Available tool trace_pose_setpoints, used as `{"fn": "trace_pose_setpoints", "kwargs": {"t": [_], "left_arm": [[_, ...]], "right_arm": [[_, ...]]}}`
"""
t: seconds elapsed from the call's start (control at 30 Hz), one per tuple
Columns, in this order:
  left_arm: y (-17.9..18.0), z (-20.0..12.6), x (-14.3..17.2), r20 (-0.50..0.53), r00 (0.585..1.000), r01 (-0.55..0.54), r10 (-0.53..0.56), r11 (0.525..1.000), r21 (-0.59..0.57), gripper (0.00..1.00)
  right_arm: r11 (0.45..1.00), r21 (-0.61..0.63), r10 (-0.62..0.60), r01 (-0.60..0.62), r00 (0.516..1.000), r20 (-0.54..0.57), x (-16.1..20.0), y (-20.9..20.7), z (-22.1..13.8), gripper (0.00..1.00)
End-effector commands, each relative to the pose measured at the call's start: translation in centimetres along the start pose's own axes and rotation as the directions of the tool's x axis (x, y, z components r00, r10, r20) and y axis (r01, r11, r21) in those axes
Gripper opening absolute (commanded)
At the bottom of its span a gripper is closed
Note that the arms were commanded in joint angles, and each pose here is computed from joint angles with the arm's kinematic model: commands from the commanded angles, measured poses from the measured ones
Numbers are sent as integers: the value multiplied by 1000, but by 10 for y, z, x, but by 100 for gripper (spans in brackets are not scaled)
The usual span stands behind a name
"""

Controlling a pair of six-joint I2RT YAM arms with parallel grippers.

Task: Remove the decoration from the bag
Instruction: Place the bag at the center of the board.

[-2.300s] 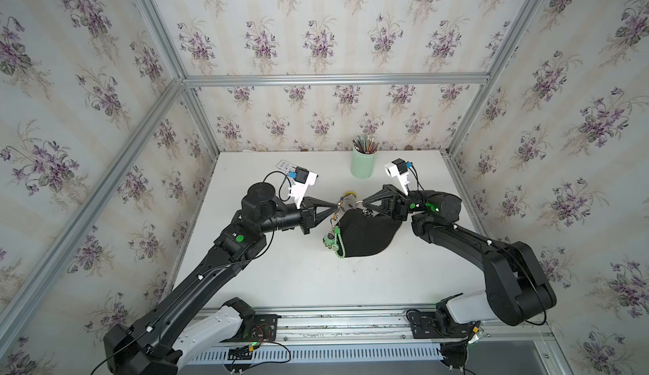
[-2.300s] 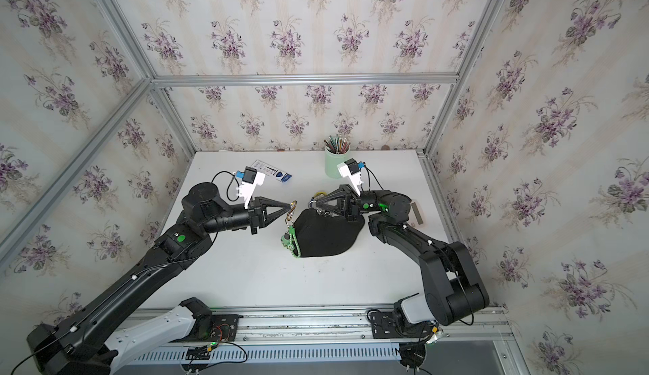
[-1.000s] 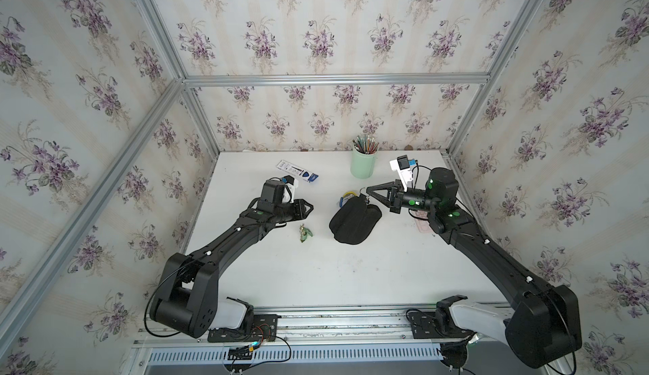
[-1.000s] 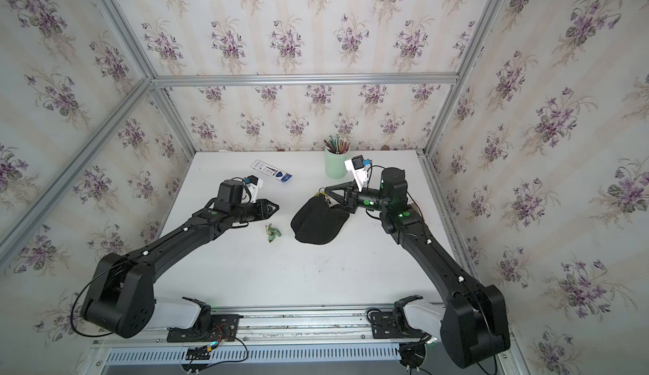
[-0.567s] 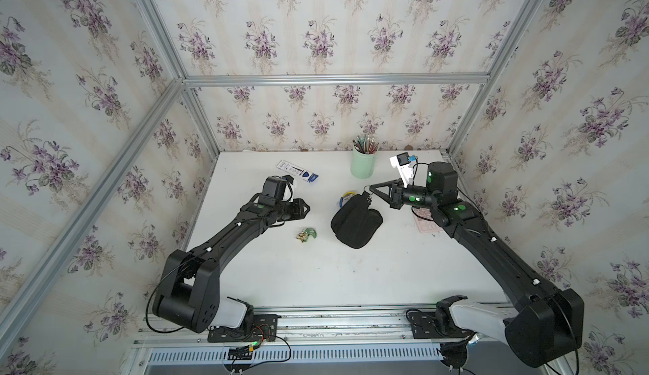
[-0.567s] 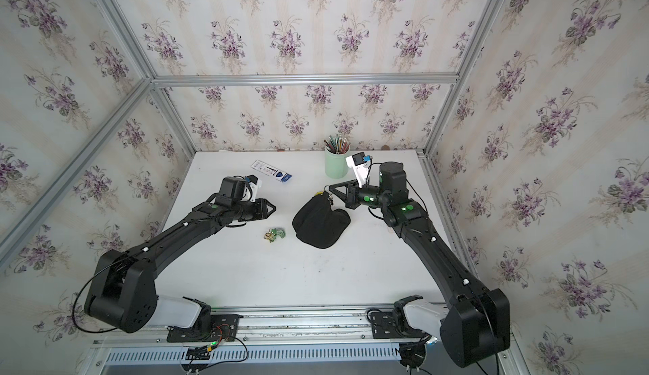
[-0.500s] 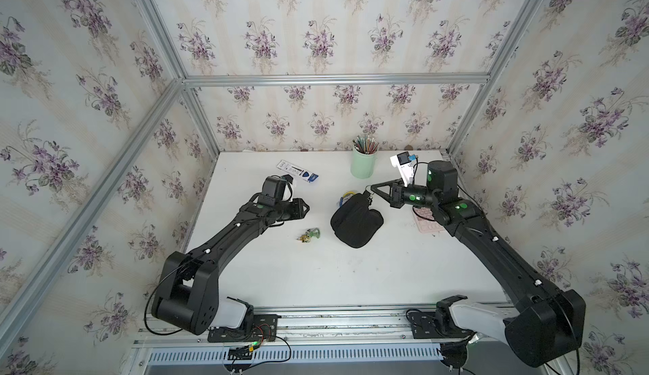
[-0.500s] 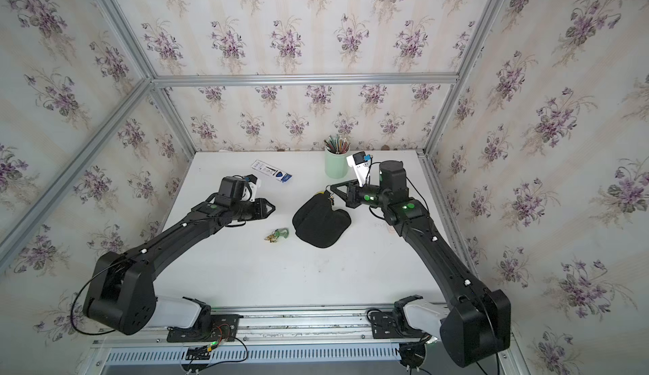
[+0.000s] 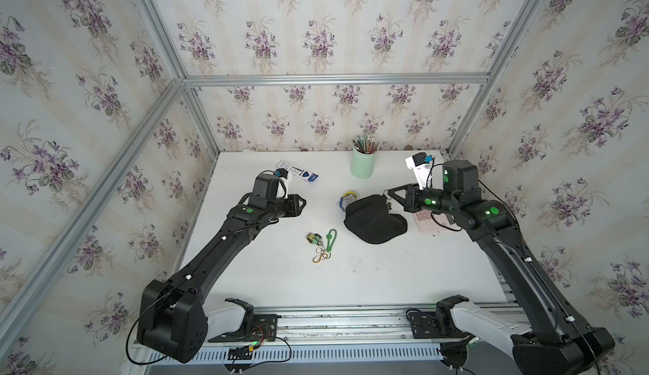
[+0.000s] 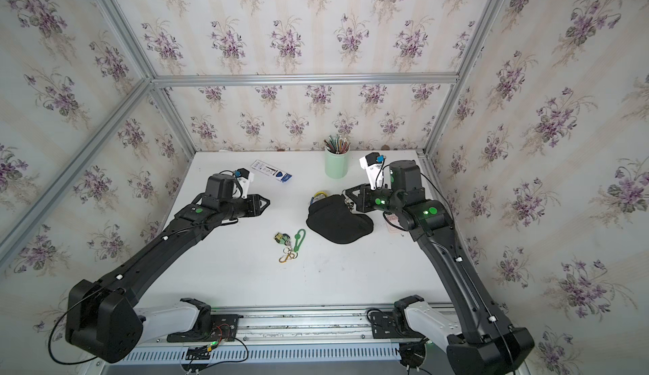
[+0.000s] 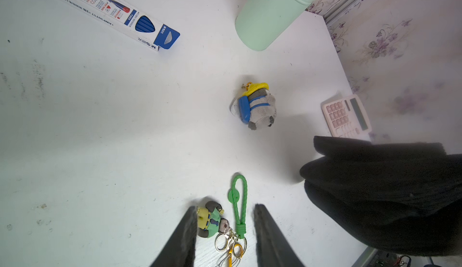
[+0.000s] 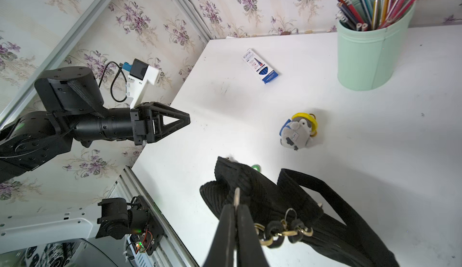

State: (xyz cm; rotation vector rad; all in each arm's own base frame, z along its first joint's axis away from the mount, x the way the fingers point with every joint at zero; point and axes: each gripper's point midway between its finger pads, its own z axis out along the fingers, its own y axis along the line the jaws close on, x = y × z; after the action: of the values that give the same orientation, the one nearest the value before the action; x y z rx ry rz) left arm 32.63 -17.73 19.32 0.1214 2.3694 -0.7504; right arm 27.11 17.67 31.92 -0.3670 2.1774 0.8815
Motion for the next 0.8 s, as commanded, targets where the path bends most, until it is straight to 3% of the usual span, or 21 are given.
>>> {"fn": "trace_pose_setpoints", "kwargs": {"t": [0.0,0.27,0.47,0.77], "left_arm": [[1,-3,1,-7,1000,-16,16,1000,-12,40],[4,-1,8,-17,1000,-11,10,1000,-10,40],[8,-3,14,-20,1000,-10,10,1000,-20,41],[9,-10,16,-13,1000,-16,16,999,-36,41]], "right_arm": [[999,33,31,-30,999,-28,7,-2,-7,0],[995,63,82,-73,987,-141,34,-48,60,0],[985,158,89,-69,988,-124,23,-92,110,0],[987,63,159,-150,972,-173,36,-104,167,0]]}}
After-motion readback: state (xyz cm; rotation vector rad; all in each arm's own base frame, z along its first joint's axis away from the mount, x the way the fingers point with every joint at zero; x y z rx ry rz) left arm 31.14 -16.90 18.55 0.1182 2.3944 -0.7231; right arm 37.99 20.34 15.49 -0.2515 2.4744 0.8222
